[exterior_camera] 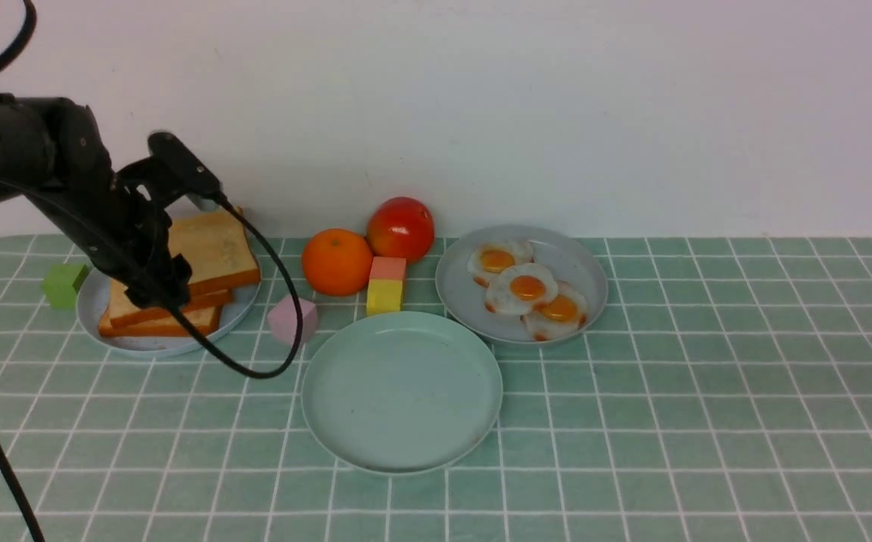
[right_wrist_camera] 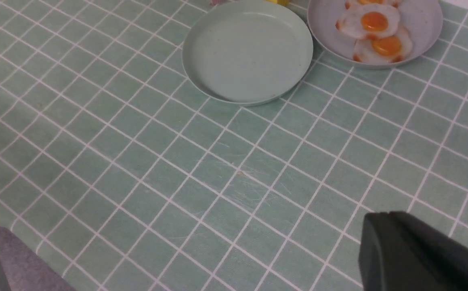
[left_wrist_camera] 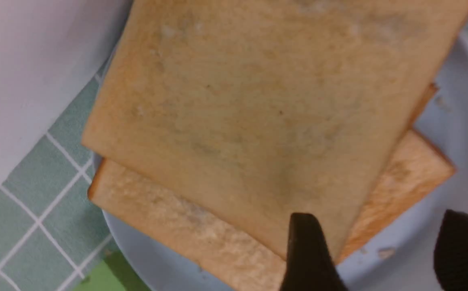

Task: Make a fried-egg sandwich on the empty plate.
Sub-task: Use the left arm to grab a slice of bread

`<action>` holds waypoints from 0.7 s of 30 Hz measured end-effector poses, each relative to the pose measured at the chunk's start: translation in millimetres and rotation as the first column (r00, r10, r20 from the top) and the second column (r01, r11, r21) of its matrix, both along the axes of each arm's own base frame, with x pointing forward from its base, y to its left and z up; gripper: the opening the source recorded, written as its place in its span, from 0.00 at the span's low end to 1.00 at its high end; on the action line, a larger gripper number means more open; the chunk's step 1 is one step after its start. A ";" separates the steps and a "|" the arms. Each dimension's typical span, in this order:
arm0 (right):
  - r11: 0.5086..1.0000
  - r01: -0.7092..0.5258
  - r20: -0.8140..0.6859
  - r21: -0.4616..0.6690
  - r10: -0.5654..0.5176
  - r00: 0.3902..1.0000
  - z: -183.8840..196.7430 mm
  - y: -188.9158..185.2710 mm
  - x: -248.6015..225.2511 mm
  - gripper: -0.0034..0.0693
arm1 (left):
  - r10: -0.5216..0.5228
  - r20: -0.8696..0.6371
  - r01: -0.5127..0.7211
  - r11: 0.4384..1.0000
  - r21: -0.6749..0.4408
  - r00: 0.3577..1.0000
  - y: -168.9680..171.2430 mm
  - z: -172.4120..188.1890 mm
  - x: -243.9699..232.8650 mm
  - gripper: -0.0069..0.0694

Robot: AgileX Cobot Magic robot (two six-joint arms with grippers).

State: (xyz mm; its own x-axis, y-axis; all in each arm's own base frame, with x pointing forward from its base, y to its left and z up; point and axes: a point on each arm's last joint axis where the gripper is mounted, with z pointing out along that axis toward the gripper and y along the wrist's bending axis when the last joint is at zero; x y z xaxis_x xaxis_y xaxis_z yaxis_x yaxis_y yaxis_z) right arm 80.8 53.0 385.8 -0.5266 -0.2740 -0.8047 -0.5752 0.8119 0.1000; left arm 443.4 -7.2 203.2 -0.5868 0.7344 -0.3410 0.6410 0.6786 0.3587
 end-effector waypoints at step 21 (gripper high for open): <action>0.998 -0.022 -0.013 0.055 0.023 1.000 1.9 4.1 -1.8 0.07 | -0.033 0.006 0.032 0.998 0.050 0.999 2.4 -7.0 3.4 0.07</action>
